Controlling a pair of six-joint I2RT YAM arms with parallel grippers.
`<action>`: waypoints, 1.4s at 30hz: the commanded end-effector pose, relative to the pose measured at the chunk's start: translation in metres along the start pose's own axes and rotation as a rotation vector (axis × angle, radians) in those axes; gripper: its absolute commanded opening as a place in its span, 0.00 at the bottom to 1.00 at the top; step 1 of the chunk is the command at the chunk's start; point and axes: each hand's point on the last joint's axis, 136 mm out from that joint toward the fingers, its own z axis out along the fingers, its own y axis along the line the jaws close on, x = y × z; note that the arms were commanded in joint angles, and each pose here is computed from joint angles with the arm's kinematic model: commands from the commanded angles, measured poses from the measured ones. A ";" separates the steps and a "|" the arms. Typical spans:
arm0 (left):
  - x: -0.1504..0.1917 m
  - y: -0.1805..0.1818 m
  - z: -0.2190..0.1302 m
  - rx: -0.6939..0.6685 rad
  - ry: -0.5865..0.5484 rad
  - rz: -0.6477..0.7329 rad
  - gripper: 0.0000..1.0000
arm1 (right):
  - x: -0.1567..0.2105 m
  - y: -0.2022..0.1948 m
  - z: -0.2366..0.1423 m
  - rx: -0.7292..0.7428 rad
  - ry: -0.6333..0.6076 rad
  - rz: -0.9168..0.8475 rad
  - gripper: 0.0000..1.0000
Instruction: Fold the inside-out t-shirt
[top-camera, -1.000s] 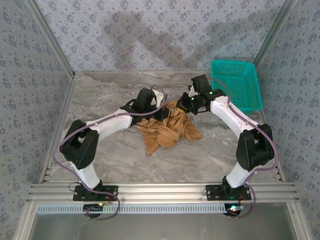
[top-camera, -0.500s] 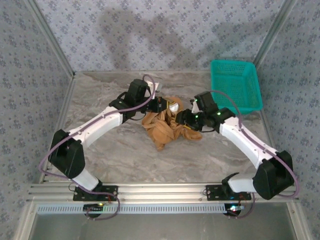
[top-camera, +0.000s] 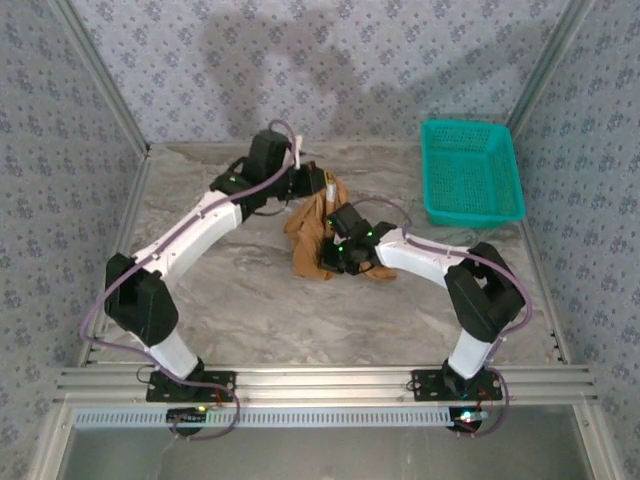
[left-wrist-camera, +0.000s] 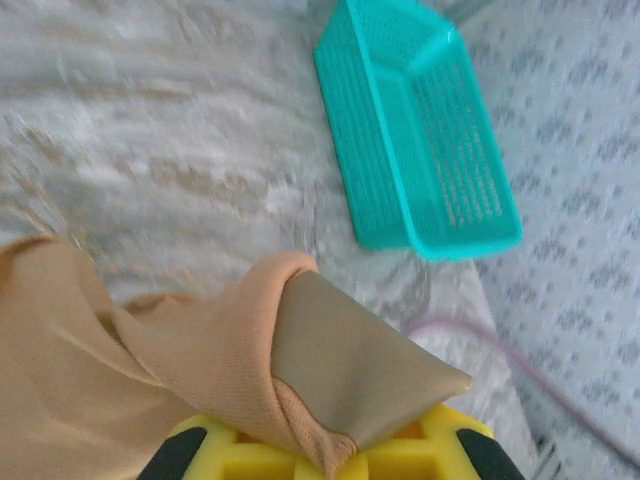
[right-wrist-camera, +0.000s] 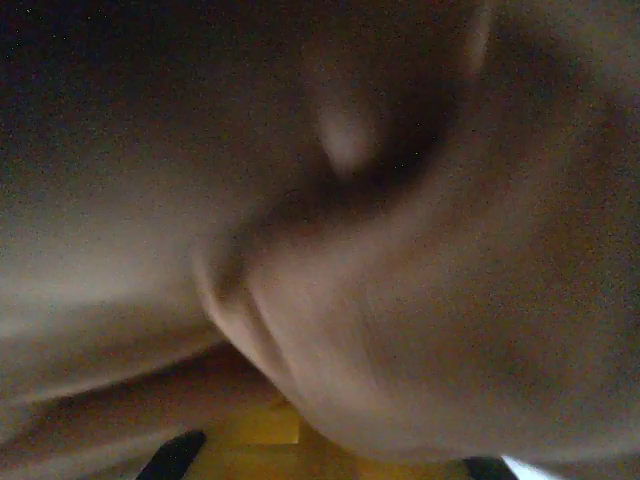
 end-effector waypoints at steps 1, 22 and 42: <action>-0.064 -0.003 -0.027 0.002 -0.141 -0.082 0.00 | 0.025 -0.045 -0.005 0.254 -0.014 -0.125 0.00; -0.036 -0.026 -0.050 0.179 0.044 -0.063 0.00 | -0.045 -0.023 -0.109 0.009 -0.315 -0.206 0.73; -0.005 -0.035 -0.083 0.254 0.167 -0.006 0.00 | -0.162 0.016 -0.104 -0.021 -0.347 -0.263 0.00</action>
